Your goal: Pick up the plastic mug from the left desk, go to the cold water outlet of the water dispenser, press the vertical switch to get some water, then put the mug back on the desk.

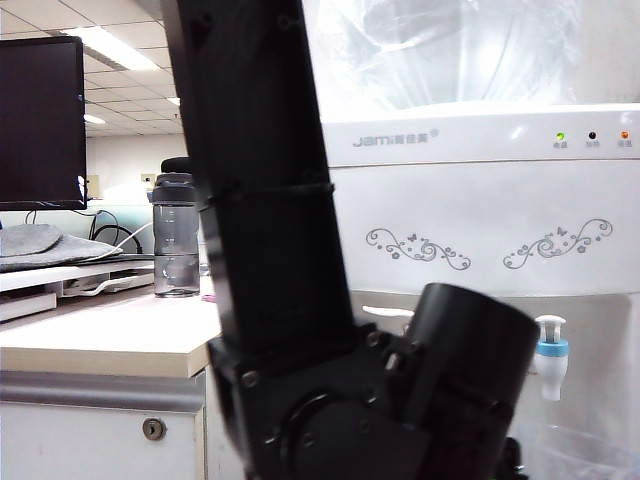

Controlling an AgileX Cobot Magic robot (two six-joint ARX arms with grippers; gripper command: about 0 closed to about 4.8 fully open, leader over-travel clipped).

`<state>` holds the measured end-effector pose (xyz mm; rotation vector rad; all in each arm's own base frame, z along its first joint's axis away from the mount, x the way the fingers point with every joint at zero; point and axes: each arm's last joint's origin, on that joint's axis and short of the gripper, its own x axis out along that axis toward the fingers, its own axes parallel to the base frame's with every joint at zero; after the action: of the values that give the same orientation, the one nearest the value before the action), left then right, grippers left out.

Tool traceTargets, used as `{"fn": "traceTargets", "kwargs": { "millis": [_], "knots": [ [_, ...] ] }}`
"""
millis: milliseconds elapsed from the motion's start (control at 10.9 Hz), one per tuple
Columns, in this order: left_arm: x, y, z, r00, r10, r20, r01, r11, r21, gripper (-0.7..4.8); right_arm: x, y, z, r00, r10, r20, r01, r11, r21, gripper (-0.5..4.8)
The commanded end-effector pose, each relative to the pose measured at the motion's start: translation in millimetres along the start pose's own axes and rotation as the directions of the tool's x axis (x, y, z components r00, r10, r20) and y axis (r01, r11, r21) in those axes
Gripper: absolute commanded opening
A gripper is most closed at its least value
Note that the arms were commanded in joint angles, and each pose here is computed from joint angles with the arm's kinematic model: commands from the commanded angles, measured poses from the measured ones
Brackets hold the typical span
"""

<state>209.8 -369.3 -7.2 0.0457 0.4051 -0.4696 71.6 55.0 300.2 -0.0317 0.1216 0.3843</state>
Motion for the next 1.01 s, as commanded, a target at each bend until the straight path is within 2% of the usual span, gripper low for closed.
{"fn": "traceTargets", "kwargs": {
  "millis": [92, 460, 552, 828, 1012],
  "knots": [
    [8.2, -3.0, 11.8, 0.998, 0.035, 0.05, -0.032, 0.997, -0.07, -0.07, -0.6, 0.1, 2.0, 1.0, 0.006, 0.014, -0.006, 1.0, 0.006, -0.01],
    [14.0, -4.1, 14.7, 0.996, 0.053, 0.071, -0.047, 0.995, -0.084, -0.06, -0.6, 0.1, 1.6, 1.0, 0.006, 0.01, -0.006, 1.0, 0.004, -0.01],
    [14.3, -2.5, 15.4, 0.993, 0.089, 0.082, -0.08, 0.991, -0.107, -0.06, -0.6, 0.1, 1.6, 1.0, 0.006, 0.01, -0.006, 1.0, 0.004, -0.01],
    [14.5, 0.4, 16.9, 0.981, 0.163, 0.107, -0.15, 0.982, -0.118, -0.06, -0.6, 0.0, 1.6, 1.0, 0.005, 0.01, -0.005, 1.0, 0.004, -0.01],
    [14.2, 0.1, 19.3, 0.976, 0.174, 0.131, -0.156, 0.979, -0.133, -0.06, -0.6, 0.0, 1.6, 1.0, 0.005, 0.01, -0.005, 1.0, 0.004, -0.01]
  ]
}}
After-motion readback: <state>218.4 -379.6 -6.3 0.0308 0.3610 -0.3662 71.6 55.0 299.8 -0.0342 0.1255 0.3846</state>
